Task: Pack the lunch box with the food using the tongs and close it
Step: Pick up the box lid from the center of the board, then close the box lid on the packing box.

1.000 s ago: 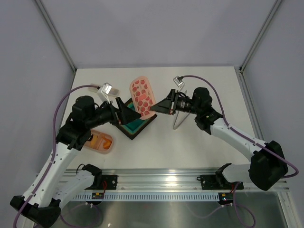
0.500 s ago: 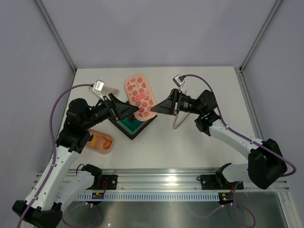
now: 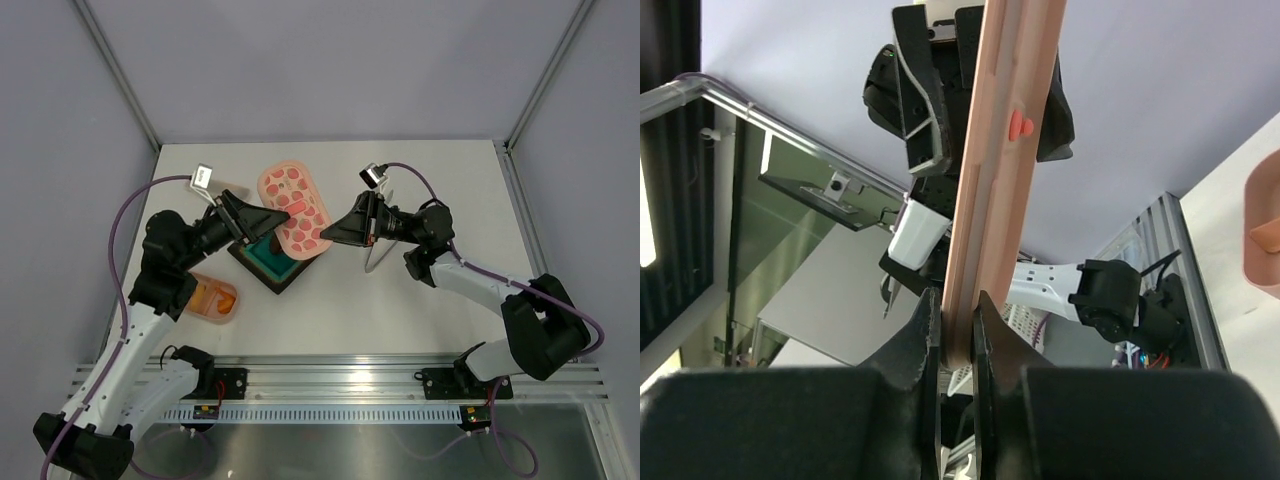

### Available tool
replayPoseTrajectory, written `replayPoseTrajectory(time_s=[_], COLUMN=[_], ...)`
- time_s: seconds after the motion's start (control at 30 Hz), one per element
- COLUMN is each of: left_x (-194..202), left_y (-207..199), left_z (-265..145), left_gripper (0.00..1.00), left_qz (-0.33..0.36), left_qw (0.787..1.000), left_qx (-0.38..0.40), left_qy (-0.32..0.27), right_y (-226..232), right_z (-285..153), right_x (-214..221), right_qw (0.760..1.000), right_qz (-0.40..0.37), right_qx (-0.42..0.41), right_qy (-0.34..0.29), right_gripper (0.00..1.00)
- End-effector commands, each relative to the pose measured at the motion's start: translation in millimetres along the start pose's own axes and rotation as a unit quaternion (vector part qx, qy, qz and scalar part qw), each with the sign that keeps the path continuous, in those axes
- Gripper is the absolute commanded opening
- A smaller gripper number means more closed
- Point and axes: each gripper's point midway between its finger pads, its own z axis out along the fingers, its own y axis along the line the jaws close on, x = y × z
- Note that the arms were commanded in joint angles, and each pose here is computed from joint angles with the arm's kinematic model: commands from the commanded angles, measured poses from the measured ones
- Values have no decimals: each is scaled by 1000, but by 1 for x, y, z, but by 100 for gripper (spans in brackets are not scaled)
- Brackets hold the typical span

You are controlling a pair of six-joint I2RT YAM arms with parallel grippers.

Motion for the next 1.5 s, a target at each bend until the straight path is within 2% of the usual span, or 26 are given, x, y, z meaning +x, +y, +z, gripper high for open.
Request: replayPoseTrajectory(time_s=[0.0,0.2,0.3,0.33,0.37,0.43,0.5,0.53,0.57,0.67,0.73,0.8,0.93,1.0,1.07,1.33,1.47], left_x=[-12,-15,-16,-16,-17,-18,-23,-22,-25,-23,-24,-26,-9,-5,2,19,19], left_y=[-19,-21,-18,-18,-17,-10,-13,-4,-7,6,15,14,46,50,70,112,120], left_z=[-2,-4,-4,-5,-5,-6,-9,-13,-16,-29,-40,-52,-76,-84,-97,-147,-166], left_gripper=[54,33,19,8,3,0,0,0,0,0,0,0,0,0,0,0,0], left_qz=[20,22,20,20,19,15,21,18,21,21,22,31,11,-2,-16,-89,-115], left_qw=[999,999,999,999,999,999,998,997,997,992,987,982,961,957,943,894,876], left_qx=[39,34,29,25,22,-3,-13,-40,-47,-103,-145,-164,-271,-283,-324,-408,-413], left_qy=[-26,-34,-37,-39,-41,-46,-56,-57,-62,-67,-73,-84,-51,-59,-67,-161,-220], right_y=[19,12,7,5,3,-6,-15,-25,-27,-32,-33,-29,-39,-40,-39,-64,-70], right_z=[-2,-2,-2,-2,-2,-2,0,-2,-2,-5,-8,-11,-41,-48,-52,-61,-64], right_x=[0,0,0,1,1,1,-3,-1,-2,-4,-4,-11,-6,-9,-6,8,13], right_qw=[999,999,999,1000,1000,1000,1000,998,997,993,988,981,950,942,938,935,934], right_qz=[-19,-12,-9,-9,-8,-4,1,4,0,-13,-27,-51,-89,-101,-103,-76,-74], right_qx=[-49,-40,-31,-26,-22,2,30,60,71,115,154,188,300,321,329,347,349], right_qy=[4,5,4,5,5,6,2,4,3,4,11,3,7,2,6,22,29], right_gripper=[0,0,0,0,0,3,29,45,67,88,93,97,99,99,99,99,99])
